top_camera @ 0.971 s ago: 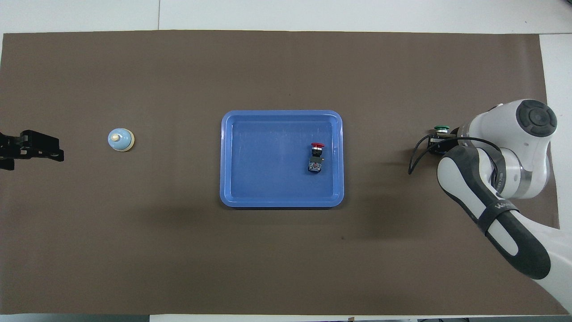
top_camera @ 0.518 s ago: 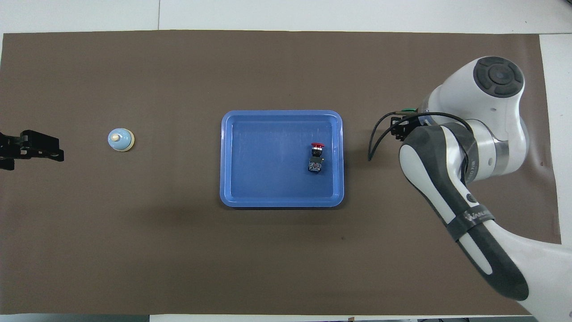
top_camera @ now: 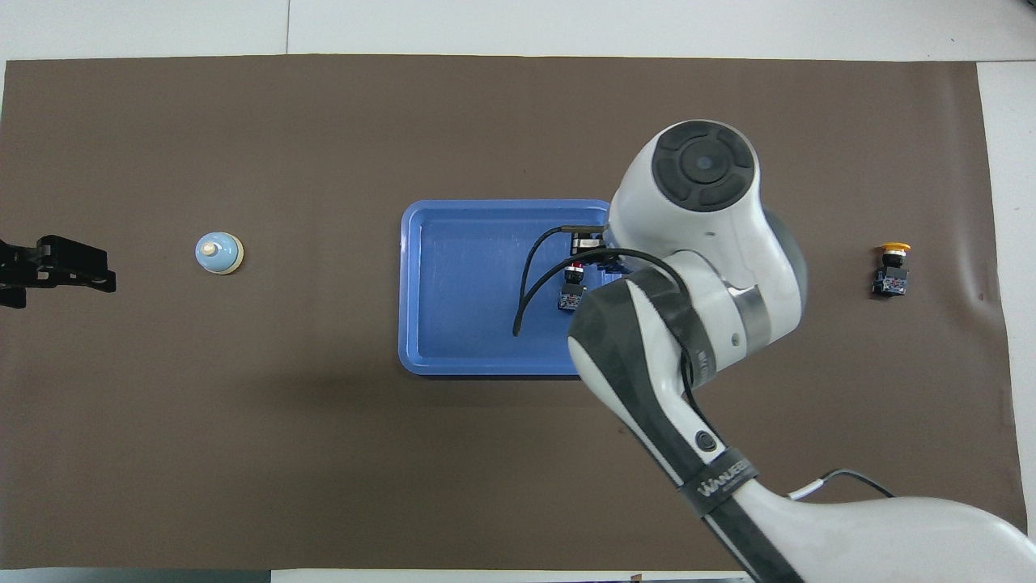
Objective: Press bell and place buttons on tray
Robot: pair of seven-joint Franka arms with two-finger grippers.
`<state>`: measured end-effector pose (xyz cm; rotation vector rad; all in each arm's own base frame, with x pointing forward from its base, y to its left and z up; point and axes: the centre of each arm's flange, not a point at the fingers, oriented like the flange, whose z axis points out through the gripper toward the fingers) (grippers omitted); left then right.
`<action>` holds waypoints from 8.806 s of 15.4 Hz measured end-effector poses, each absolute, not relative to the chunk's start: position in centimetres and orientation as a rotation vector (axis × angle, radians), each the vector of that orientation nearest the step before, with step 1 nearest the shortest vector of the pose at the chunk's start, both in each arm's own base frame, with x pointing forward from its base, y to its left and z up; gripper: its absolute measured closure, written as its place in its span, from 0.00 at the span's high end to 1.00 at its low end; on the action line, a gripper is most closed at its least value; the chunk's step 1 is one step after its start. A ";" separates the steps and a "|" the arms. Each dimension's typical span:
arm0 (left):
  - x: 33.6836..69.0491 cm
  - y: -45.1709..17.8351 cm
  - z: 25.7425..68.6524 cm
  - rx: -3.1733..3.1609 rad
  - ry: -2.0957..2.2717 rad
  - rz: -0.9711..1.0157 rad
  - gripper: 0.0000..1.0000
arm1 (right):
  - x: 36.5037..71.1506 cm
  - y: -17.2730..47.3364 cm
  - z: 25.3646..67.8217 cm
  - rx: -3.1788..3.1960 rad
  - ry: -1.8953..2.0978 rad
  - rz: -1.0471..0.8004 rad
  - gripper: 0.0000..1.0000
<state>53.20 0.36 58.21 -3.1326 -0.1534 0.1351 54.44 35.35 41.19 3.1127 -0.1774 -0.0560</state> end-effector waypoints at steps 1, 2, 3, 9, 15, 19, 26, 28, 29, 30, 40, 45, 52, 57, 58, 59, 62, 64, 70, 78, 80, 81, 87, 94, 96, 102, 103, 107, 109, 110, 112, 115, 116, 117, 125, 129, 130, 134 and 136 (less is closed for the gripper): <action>53.2 0.4 58.2 -3.133 -0.153 0.135 1.00 | 53.9 37.0 40.2 3.113 -0.185 -0.066 0.41; 53.2 0.4 58.2 -3.133 -0.153 0.135 1.00 | 53.7 38.2 39.2 3.119 -0.190 -0.064 0.41; 53.2 0.4 58.2 -3.133 -0.153 0.135 1.00 | 53.7 38.9 38.2 3.123 -0.193 -0.061 0.41; 53.2 0.4 58.2 -3.133 -0.153 0.135 1.00 | 54.4 39.6 31.3 3.141 -0.201 -0.038 0.41; 53.2 0.4 58.2 -3.133 -0.153 0.135 1.00 | 53.6 39.4 30.0 3.144 -0.195 -0.034 0.41; 53.2 0.4 58.2 -3.133 -0.153 0.135 1.00 | 53.5 39.4 30.2 3.143 -0.193 -0.037 0.75; 53.2 0.4 58.2 -3.133 -0.153 0.135 1.00 | 56.3 35.0 35.9 3.115 -0.375 -0.037 1.00; 53.2 0.4 58.2 -3.133 -0.153 0.135 1.00 | 58.2 30.3 38.7 3.101 -0.468 -0.044 1.00; 53.2 0.4 58.2 -3.133 -0.153 0.135 1.00 | 58.9 27.6 40.1 3.095 -0.490 -0.053 1.00; 53.2 0.4 58.2 -3.133 -0.153 0.135 1.00 | 59.5 25.1 41.3 3.090 -0.498 -0.064 1.00; 53.2 0.4 58.2 -3.133 -0.153 0.135 1.00 | 62.2 -3.0 41.9 3.044 -0.271 -0.185 1.00; 53.2 0.4 58.2 -3.133 -0.153 0.135 1.00 | 60.0 -11.8 38.0 3.050 -0.297 -0.080 1.00; 53.2 0.4 58.2 -3.133 -0.153 0.135 1.00 | 55.3 -16.7 32.0 3.051 -0.321 0.038 1.00; 53.2 0.4 58.2 -3.133 -0.153 0.135 1.00 | 54.1 -17.8 30.2 3.052 -0.304 0.074 1.00; 53.2 0.4 58.2 -3.133 -0.153 0.135 1.00 | 54.1 -17.5 30.1 3.055 -0.296 0.072 1.00; 53.2 0.4 58.2 -3.133 -0.153 0.135 1.00 | 54.1 -17.2 30.0 3.057 -0.290 0.068 1.00; 53.2 0.4 58.2 -3.133 -0.153 0.135 1.00 | 53.8 -17.0 29.4 3.060 -0.287 0.060 0.96; 53.2 0.4 58.2 -3.133 -0.153 0.135 1.00 | 53.5 -17.0 29.0 3.062 -0.287 0.051 0.76; 53.2 0.4 58.2 -3.133 -0.153 0.135 1.00 | 53.6 -16.5 28.9 3.066 -0.259 0.049 0.40; 53.2 0.4 58.2 -3.133 -0.153 0.135 1.00 | 58.2 -6.5 36.2 3.073 -0.088 0.000 0.40; 53.2 0.4 58.2 -3.133 -0.153 0.135 1.00 | 59.5 -0.2 39.2 3.068 -0.129 -0.012 0.40; 53.2 0.4 58.2 -3.133 -0.153 0.135 1.00 | 59.8 3.5 40.4 3.065 -0.153 -0.007 0.40; 53.2 0.4 58.2 -3.133 -0.153 0.135 1.00 | 55.7 24.3 42.1 3.105 -0.195 0.012 0.40; 53.2 0.4 58.2 -3.133 -0.153 0.135 1.00 | 50.6 39.4 41.2 3.178 -0.224 -0.031 0.40; 53.2 0.4 58.2 -3.133 -0.153 0.135 1.00 | 50.6 43.4 38.9 3.192 -0.247 -0.012 0.40; 53.2 0.4 58.2 -3.133 -0.153 0.135 1.00 | 52.7 45.8 32.4 3.233 -0.277 0.069 0.40; 53.2 0.4 58.2 -3.133 -0.153 0.135 1.00 | 52.8 45.8 31.9 3.237 -0.279 0.076 0.40; 53.2 0.4 58.2 -3.133 -0.153 0.135 1.00 | 52.9 45.9 31.0 3.233 -0.279 0.070 0.40; 53.2 0.4 58.2 -3.133 -0.153 0.135 1.00 | 52.8 45.9 30.9 3.233 -0.278 0.068 0.41; 53.2 0.4 58.2 -3.133 -0.153 0.135 1.00 | 52.8 45.9 30.9 3.232 -0.278 0.066 0.45; 53.2 0.4 58.2 -3.133 -0.153 0.135 1.00 | 52.6 45.9 30.8 3.219 -0.272 0.043 0.64; 53.2 0.4 58.2 -3.133 -0.153 0.135 1.00 | 52.6 45.8 31.2 3.202 -0.271 0.015 0.94; 53.2 0.4 58.2 -3.133 -0.153 0.135 1.00 | 52.9 45.6 31.7 3.201 -0.280 0.019 1.00; 53.2 0.4 58.2 -3.133 -0.153 0.135 1.00 | 53.4 45.0 32.4 3.199 -0.297 0.024 1.00; 53.2 0.4 58.2 -3.133 -0.153 0.135 1.00 | 61.7 29.0 42.1 3.195 -0.391 0.091 1.00; 53.2 0.3 58.2 -3.133 -0.153 0.135 1.00 | 63.1 19.7 45.4 3.184 -0.185 0.017 1.00; 53.2 0.2 58.2 -3.133 -0.149 0.134 1.00 | 63.2 17.7 46.3 3.181 -0.138 -0.003 1.00; 53.2 -0.4 58.3 -3.132 -0.132 0.133 1.00 | 62.8 10.5 48.9 3.177 0.007 -0.065 1.00; 53.2 -0.4 58.3 -3.132 -0.133 0.134 1.00 | 62.4 7.4 50.1 3.176 0.052 -0.097 1.00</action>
